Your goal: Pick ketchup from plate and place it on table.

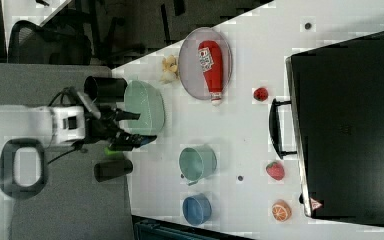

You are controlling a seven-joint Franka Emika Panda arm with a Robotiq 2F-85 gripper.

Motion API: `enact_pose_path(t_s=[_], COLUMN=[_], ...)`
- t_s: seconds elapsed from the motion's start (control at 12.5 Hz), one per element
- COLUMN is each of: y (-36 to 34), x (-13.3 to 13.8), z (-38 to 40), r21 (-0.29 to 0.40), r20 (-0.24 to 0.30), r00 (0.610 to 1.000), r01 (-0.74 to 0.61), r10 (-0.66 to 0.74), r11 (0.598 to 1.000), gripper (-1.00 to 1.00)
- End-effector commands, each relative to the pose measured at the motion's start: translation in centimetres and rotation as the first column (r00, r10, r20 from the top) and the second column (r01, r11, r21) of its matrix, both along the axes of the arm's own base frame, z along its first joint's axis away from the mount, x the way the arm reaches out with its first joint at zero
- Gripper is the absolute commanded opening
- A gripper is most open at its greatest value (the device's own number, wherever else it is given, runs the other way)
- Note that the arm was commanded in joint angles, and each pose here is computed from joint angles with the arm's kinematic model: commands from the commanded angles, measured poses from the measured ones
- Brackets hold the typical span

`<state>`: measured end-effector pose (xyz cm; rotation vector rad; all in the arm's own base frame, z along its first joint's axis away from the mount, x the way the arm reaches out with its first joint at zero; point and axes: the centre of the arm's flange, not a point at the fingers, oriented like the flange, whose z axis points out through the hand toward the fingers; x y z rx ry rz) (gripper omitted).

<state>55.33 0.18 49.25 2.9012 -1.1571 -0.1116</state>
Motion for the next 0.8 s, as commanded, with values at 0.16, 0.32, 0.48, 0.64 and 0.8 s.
enact_pose_path(t_s=[0.16,0.32,0.48,0.64,0.8], y=[0.9,1.3,1.7,2.0,2.3], x=[2.5,3.6,4.7,6.0,7.3], z=[-5.1,-7.6,-10.2,-12.9,-15.4], r21=[0.012,0.019,0.032,0.039,0.042], r20=[-0.030,-0.022,-0.008,0.022,0.048], r00=[1.000,0.999,0.990,0.966,0.928], r01=[-0.004,-0.033,-0.137,-0.259,-0.370], r10=[0.004,0.034,0.138,0.258,0.368], r11=[1.000,0.999,0.990,0.965,0.928], gripper=[1.00,1.00,1.00,1.00,1.00])
